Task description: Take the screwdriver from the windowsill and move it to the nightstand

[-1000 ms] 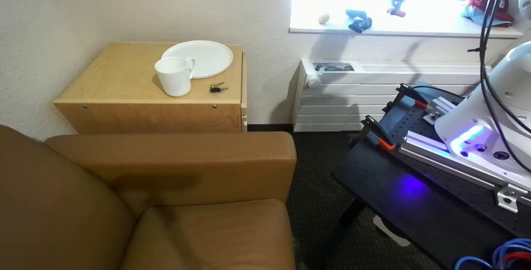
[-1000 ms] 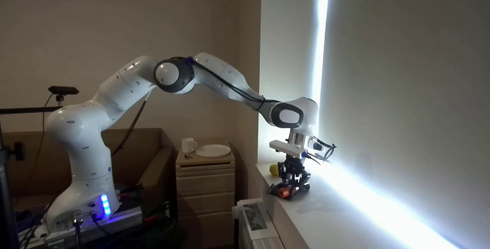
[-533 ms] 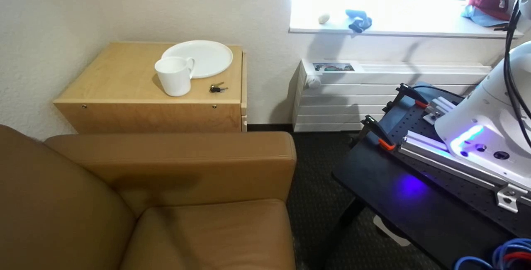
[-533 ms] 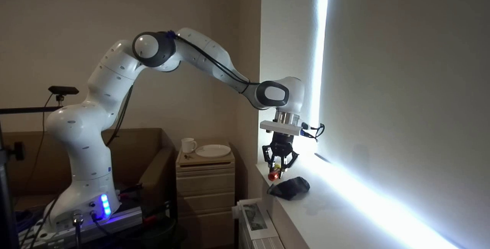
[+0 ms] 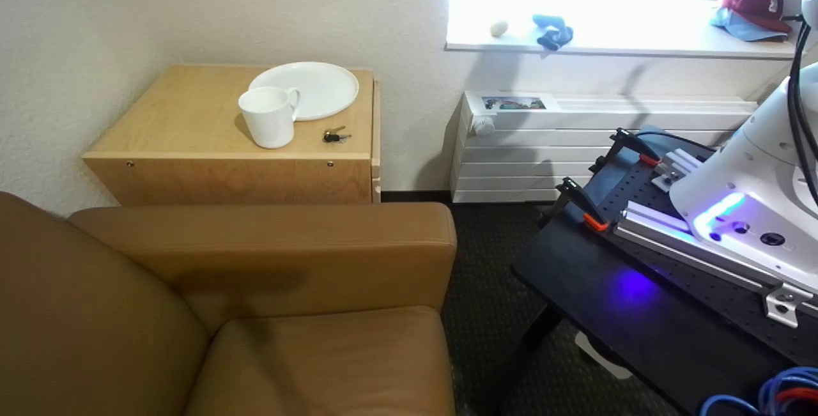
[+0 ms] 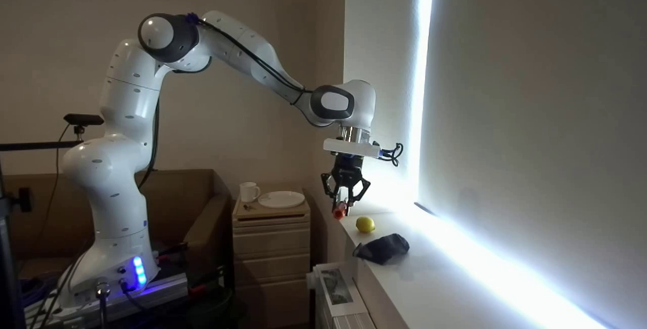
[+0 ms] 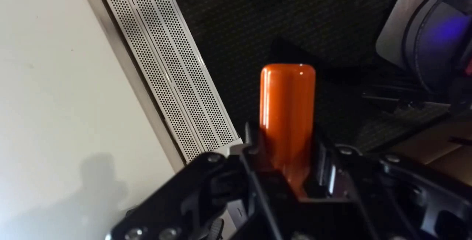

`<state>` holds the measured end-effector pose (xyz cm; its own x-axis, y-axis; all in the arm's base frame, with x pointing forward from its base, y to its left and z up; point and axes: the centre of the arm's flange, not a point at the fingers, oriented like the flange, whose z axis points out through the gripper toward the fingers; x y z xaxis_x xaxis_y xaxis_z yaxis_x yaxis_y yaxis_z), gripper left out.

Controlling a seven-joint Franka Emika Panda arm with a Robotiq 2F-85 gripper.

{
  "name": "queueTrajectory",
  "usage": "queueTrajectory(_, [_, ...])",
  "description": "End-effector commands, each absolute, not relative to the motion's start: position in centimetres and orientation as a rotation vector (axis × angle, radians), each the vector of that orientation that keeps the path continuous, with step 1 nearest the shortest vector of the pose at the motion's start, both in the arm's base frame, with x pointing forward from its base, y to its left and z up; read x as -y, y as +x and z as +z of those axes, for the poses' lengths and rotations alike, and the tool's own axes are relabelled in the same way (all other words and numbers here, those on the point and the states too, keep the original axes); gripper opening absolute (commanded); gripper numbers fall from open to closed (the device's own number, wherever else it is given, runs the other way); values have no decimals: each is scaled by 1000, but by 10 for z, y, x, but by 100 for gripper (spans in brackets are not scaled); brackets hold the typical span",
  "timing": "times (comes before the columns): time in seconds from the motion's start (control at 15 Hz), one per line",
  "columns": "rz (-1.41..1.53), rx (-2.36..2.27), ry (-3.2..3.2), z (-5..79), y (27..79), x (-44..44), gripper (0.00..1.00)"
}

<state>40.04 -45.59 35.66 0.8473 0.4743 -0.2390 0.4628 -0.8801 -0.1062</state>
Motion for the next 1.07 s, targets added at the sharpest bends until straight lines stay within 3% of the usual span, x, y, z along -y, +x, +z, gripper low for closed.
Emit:
queueTrajectory(0.0, [403,757,-2975,356,400,455,8])
queueTrajectory(0.53, [590,1368,-2744,317,399,281,8])
queueTrajectory(1.0, [579,1853,-2556,341,336,167,8])
